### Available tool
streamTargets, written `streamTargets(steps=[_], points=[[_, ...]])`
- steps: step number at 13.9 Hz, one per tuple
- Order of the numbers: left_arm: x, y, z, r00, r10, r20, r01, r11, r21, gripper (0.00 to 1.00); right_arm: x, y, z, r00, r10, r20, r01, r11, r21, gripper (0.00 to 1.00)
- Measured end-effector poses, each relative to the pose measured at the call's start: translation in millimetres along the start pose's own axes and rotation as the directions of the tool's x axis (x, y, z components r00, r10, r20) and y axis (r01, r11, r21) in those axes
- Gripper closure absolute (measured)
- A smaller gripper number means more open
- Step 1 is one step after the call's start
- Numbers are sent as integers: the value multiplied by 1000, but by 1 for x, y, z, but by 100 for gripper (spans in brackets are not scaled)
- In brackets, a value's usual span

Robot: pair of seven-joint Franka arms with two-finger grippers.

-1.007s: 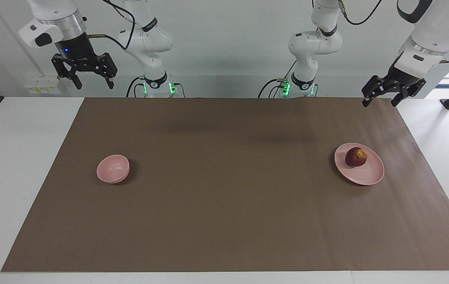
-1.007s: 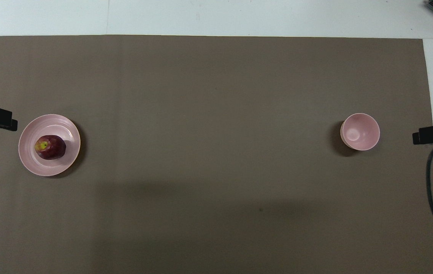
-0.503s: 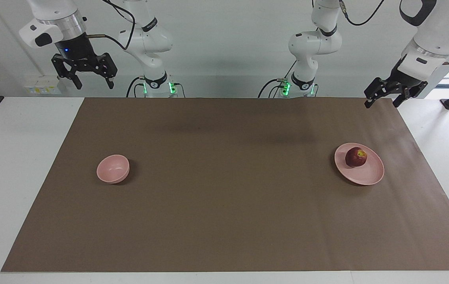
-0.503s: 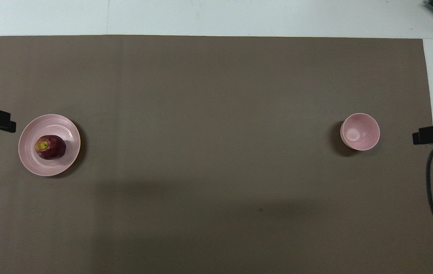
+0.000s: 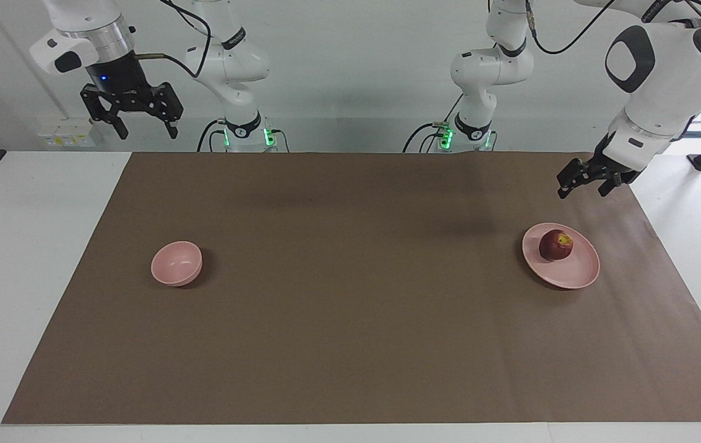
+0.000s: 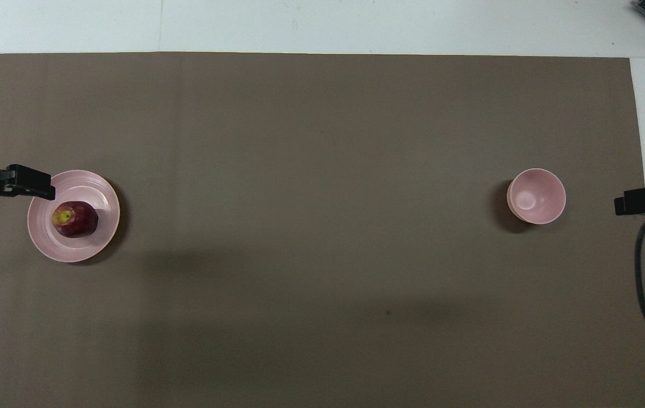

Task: Move apple from plate to bowl
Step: 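Lower the left gripper over the plate and grasp the red apple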

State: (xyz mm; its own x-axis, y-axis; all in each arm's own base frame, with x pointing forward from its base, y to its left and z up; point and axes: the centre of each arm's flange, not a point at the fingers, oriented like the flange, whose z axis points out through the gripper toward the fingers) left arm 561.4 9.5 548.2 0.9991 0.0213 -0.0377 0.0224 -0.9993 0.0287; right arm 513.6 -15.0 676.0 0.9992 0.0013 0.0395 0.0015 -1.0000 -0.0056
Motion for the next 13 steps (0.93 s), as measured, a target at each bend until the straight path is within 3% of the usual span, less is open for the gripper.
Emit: streamTargets(steps=[7, 13], points=[[4, -16, 77, 999, -31, -8, 31, 1000, 0, 0, 0, 0, 0, 1000, 0, 0, 0, 1000, 0, 0], [14, -47, 148, 996, -84, 39, 84, 996, -4, 0, 0, 0, 0, 1000, 0, 0, 0, 1000, 0, 0]])
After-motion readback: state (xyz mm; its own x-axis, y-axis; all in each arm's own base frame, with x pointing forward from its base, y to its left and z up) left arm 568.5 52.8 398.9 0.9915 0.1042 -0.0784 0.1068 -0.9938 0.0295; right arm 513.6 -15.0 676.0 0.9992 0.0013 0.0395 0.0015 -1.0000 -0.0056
